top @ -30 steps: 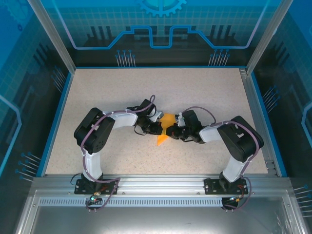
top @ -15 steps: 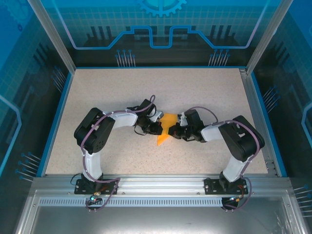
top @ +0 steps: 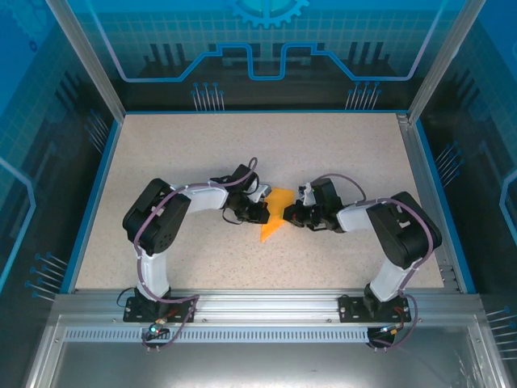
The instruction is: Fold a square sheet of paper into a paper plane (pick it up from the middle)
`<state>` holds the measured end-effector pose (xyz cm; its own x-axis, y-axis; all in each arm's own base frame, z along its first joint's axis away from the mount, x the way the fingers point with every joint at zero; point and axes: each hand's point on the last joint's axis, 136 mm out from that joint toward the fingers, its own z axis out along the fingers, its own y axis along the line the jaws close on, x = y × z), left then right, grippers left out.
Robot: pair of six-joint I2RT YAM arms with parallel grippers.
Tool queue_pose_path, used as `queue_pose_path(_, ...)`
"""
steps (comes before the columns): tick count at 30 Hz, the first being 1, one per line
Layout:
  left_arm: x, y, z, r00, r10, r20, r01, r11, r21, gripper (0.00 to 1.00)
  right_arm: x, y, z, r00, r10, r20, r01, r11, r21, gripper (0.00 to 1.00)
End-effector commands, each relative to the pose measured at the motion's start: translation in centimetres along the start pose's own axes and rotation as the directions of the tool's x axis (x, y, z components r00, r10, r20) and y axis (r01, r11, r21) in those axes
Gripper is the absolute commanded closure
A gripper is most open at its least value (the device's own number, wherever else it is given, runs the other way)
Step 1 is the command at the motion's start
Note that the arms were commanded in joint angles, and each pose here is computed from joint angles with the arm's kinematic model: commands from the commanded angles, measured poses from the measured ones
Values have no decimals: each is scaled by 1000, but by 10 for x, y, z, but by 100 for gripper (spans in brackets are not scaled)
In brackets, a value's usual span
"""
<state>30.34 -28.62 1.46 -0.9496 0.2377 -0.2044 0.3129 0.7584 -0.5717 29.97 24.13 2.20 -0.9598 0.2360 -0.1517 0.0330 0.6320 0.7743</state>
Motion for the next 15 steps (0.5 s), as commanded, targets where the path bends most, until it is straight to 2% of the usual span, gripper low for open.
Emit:
queue_pose_path(1, 20, 17, 11, 996, -25, -80, 22, 999, -48, 94, 2, -25, 2, 999, 36, 1, -36, 997, 66, 97)
queue_pose_path(6, 20, 17, 11, 996, -24, -81, 21, 999, -48, 94, 6, -39, 4, 997, 77, -15, -75, 993, 86, 96)
queue_pose_path(15, 21, 17, 11, 996, -22, -84, 18, 999, -49, 94, -17, 5, -18, 1000, 4, 12, -3, 1000, -23, 95)
